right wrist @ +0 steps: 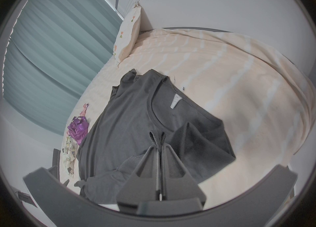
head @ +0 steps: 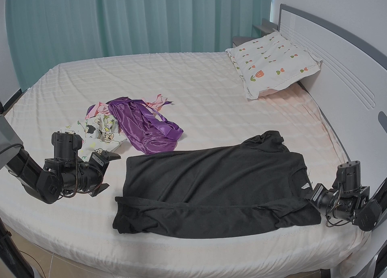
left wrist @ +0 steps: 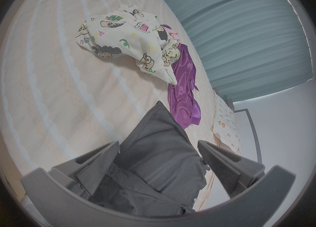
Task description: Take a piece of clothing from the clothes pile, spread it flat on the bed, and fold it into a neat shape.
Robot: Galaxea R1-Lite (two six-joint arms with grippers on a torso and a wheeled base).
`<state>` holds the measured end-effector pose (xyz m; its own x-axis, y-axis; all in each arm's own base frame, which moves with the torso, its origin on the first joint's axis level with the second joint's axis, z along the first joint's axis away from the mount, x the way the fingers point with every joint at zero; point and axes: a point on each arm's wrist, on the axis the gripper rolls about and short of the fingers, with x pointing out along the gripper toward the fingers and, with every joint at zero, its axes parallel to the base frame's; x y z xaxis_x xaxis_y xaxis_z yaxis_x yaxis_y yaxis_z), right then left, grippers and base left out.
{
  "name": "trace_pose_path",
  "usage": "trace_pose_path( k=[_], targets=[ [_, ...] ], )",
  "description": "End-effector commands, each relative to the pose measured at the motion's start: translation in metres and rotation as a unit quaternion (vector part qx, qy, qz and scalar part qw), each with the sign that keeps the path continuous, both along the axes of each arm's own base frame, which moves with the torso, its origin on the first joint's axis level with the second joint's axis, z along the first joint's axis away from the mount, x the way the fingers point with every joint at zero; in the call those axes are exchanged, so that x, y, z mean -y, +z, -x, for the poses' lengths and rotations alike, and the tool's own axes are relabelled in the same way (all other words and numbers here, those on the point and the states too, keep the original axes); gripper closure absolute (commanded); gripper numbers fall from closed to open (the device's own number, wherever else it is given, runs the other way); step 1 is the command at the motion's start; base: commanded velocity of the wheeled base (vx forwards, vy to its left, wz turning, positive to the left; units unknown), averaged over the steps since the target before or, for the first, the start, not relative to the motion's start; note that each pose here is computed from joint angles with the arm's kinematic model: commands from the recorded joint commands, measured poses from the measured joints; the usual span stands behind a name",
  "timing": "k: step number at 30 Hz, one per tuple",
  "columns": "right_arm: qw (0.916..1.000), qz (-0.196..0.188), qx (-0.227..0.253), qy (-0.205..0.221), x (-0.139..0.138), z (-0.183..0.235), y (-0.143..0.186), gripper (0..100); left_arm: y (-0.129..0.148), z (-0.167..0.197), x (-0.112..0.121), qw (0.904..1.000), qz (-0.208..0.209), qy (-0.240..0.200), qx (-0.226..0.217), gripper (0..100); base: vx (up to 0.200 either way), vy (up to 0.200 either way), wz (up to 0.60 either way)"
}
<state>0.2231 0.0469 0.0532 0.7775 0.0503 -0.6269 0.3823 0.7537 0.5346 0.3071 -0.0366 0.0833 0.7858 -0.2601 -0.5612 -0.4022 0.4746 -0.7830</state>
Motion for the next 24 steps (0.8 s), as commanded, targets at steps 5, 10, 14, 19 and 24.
trace_pose_path(
  k=[5,10,14,19,24],
  targets=[
    [0.9995,0.007,-0.026,0.018,0.001,0.032,-0.004,0,0.001,0.0,0.001,1.0,0.006,0.003,0.0,0,0.0,0.0,0.0],
    [0.9992,0.016,-0.024,0.028,0.0,0.04,-0.002,0,-0.001,0.0,0.002,1.0,0.006,0.001,-0.005,0,0.0,0.0,0.0],
    [0.9995,0.014,-0.007,0.026,0.001,0.038,0.003,0,-0.002,0.001,0.003,1.0,0.006,-0.001,-0.007,0,0.0,0.0,0.0],
    [0.9988,0.004,0.008,0.048,-0.01,0.039,0.009,0,-0.003,0.001,0.004,0.9999,0.007,-0.004,-0.01,0,0.0,0.0,0.0],
    [0.9988,-0.042,0.004,0.026,-0.025,0.03,0.008,0,-0.005,0.003,0.006,0.9998,0.007,-0.009,-0.013,0,0.0,0.0,0.0]
  ],
)
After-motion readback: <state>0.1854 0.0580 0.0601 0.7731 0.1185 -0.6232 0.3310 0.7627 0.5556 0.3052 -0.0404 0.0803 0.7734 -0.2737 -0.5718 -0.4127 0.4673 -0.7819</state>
